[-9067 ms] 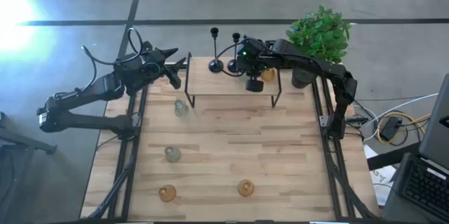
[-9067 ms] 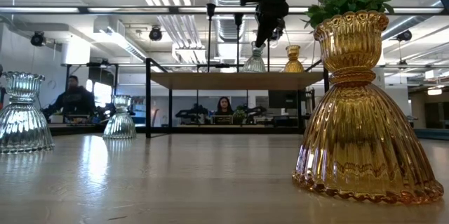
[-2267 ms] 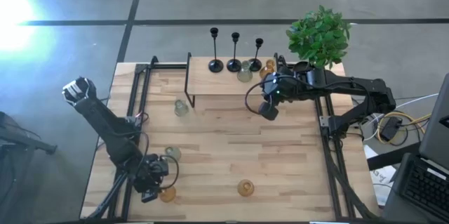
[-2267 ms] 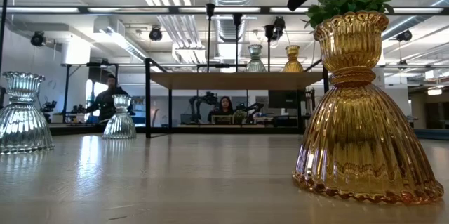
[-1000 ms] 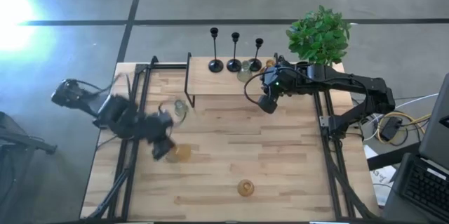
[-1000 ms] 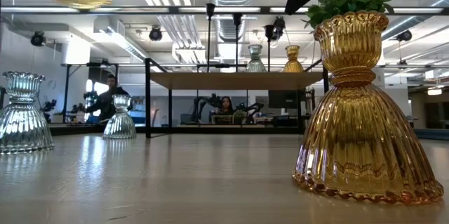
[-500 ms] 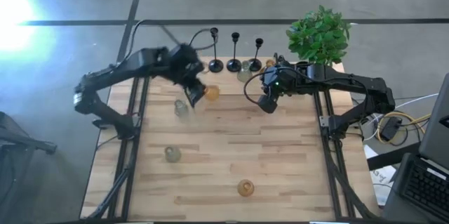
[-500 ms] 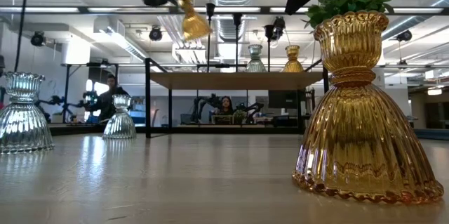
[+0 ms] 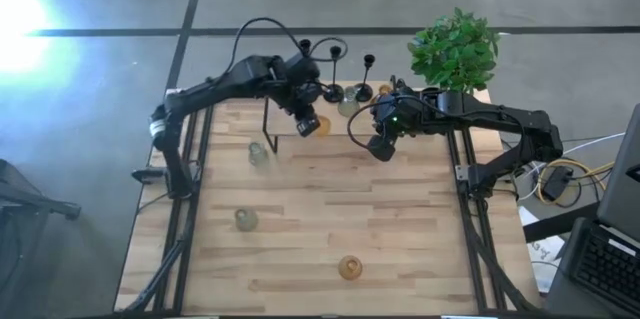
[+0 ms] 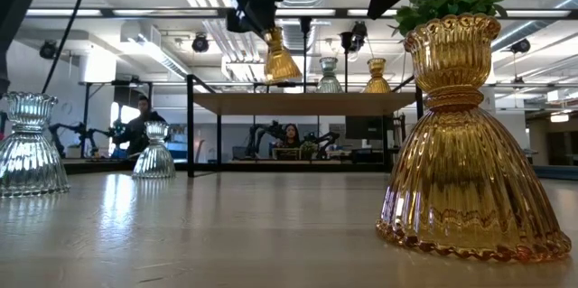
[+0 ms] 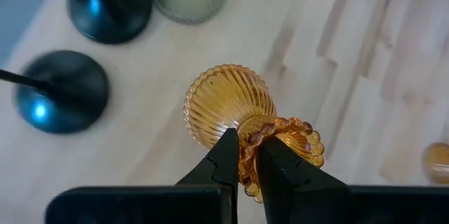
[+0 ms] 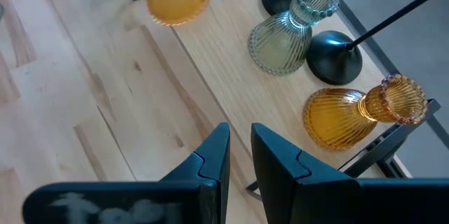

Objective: Pick & Place candle stick holders
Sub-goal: Put the left yellow candle holder on the shelf

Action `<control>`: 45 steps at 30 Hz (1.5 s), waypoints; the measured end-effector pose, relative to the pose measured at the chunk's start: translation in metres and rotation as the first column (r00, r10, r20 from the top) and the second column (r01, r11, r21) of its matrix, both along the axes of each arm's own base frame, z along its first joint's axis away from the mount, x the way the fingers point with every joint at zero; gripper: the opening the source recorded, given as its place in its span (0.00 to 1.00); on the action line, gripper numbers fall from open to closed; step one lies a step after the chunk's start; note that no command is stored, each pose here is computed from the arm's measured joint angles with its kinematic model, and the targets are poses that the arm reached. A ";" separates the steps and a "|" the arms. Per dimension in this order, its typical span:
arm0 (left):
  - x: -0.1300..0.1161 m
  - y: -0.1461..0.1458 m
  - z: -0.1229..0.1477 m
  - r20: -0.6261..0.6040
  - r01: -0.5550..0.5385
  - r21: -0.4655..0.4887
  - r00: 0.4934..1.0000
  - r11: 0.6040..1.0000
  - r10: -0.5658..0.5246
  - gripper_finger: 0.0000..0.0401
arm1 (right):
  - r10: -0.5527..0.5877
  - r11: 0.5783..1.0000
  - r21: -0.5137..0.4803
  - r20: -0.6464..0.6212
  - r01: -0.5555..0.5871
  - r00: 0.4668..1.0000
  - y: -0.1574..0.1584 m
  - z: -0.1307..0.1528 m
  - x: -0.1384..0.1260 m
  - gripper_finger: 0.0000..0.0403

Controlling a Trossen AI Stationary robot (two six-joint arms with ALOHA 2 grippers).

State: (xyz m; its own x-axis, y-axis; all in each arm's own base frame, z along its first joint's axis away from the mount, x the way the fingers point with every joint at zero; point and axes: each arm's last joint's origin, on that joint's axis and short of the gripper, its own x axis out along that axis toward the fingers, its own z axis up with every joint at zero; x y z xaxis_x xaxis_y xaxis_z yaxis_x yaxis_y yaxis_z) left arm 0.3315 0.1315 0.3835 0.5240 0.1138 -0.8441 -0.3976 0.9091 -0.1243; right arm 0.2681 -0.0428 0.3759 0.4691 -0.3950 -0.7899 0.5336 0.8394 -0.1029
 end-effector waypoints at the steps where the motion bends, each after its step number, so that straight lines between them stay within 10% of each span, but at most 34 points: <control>1: 0.001 0.001 0.001 -0.006 -0.001 0.014 1.000 1.000 0.001 0.08 | 0.000 1.000 0.000 0.000 0.000 1.000 0.000 0.000 0.000 0.13; 22: -0.003 0.004 0.013 0.024 -0.138 0.011 0.990 0.990 0.138 0.08 | -0.009 1.000 -0.012 -0.006 0.009 1.000 -0.007 0.000 -0.001 0.13; 40: 0.012 0.010 0.001 0.054 -0.478 -0.152 0.870 0.865 0.490 0.08 | 0.022 0.997 -0.070 -0.074 -0.027 0.997 -0.028 0.000 -0.006 0.13; 45: 0.010 0.007 0.011 0.069 -0.366 -0.089 0.926 0.926 0.372 0.08 | 0.060 0.993 -0.093 -0.103 -0.070 0.993 -0.032 0.000 -0.007 0.13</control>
State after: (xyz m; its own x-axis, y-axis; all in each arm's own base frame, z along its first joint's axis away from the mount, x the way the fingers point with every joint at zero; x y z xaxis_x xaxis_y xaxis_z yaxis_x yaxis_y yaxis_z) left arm 0.3412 0.1389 0.3946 0.5249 0.2525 -0.8128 -0.6888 0.6871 -0.2314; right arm 0.2607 -0.0746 0.3757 0.4170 -0.4428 -0.7937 0.4613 0.8556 -0.2350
